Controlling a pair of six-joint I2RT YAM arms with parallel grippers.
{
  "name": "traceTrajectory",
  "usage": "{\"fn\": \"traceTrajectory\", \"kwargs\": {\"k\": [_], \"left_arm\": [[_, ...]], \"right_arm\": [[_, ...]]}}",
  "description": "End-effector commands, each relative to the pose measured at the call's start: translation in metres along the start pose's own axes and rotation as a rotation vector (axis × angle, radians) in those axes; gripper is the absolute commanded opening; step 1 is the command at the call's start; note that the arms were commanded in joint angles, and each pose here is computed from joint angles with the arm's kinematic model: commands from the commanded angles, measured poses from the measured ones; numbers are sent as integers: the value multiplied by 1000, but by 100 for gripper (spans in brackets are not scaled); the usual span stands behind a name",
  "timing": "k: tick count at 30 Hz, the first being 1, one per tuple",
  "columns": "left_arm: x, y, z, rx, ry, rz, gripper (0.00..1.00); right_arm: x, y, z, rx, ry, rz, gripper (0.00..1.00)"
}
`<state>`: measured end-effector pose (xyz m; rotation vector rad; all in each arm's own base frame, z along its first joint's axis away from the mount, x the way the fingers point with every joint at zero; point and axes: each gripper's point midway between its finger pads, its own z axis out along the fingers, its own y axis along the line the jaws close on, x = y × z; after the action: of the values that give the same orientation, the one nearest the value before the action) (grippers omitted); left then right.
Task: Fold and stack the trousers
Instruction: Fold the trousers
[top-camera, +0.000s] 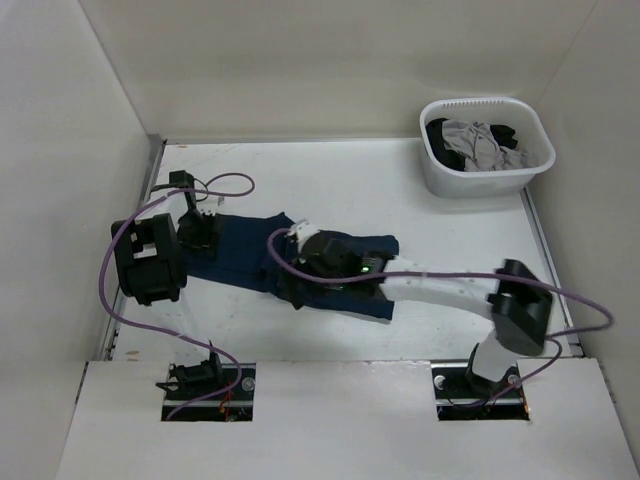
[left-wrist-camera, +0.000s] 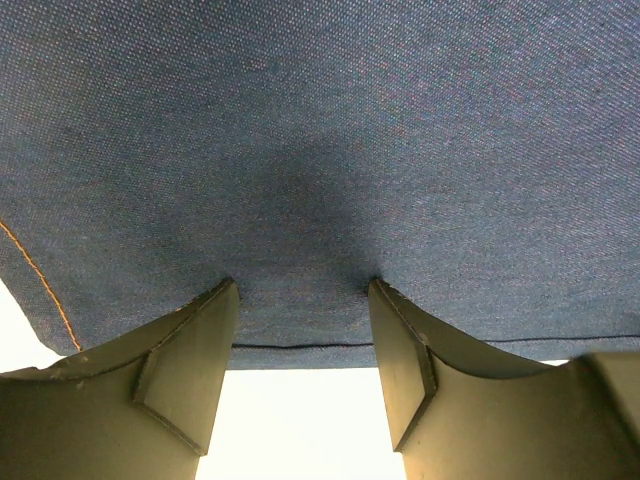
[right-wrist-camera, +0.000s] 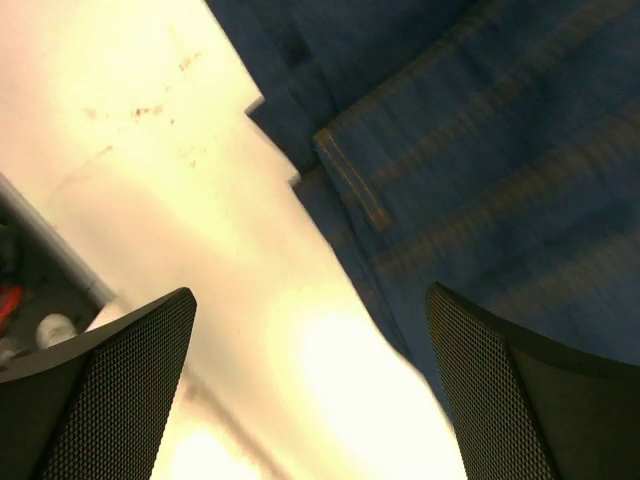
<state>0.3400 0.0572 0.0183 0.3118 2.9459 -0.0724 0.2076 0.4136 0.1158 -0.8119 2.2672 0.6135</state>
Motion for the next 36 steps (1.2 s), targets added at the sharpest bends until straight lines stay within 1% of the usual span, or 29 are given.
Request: {"fn": "traceTrajectory", "kwargs": {"k": [1,2,4,6,8,10,12,15,19,20,24,25,27,28,31,32,34,36], "left_arm": [[-3,9,5,-15,-29,11,54],[-8,10,-1,-23,-45,16,54],[-16,10,-14,-34,-75,25,55],[-21,9,-23,-41,-93,36,56],[-21,9,-26,-52,-92,49,56],[-18,15,-26,-78,-78,60,56],[-13,23,-24,-107,-60,66,56],[-8,37,-23,-144,-45,61,56],[-2,54,-20,-173,-33,27,56],[-1,57,-20,-176,-32,21,56],[3,64,-22,-184,-37,5,56],[3,66,-23,-185,-38,2,56],[3,69,-25,-190,-43,-1,56],[3,71,-27,-193,-46,-2,56],[3,72,-32,-200,-56,3,56],[2,72,-33,-201,-58,5,56],[1,70,-36,-196,-66,10,56],[-2,65,-37,-189,-69,19,57]], "right_arm": [[-74,-18,-84,11,-330,218,100],[-71,-41,-99,76,-377,307,100],[-46,-92,-117,198,-428,523,100],[-4,-140,-122,299,-416,738,100],[34,-171,-119,362,-381,868,100],[58,-189,-114,387,-353,922,100],[70,-195,-103,358,-321,931,100],[73,-197,-84,286,-300,915,100],[83,-203,-57,275,-242,953,99],[84,-202,-51,261,-222,959,88],[63,-187,-34,105,-215,958,52],[55,-183,-33,63,-218,957,39],[45,-186,-37,42,-235,966,7],[42,-193,-45,62,-255,978,0],[42,-223,-90,172,-312,1011,0],[42,-232,-109,209,-323,998,0],[39,-242,-144,269,-318,950,0],[35,-248,-185,350,-281,872,0]]}}
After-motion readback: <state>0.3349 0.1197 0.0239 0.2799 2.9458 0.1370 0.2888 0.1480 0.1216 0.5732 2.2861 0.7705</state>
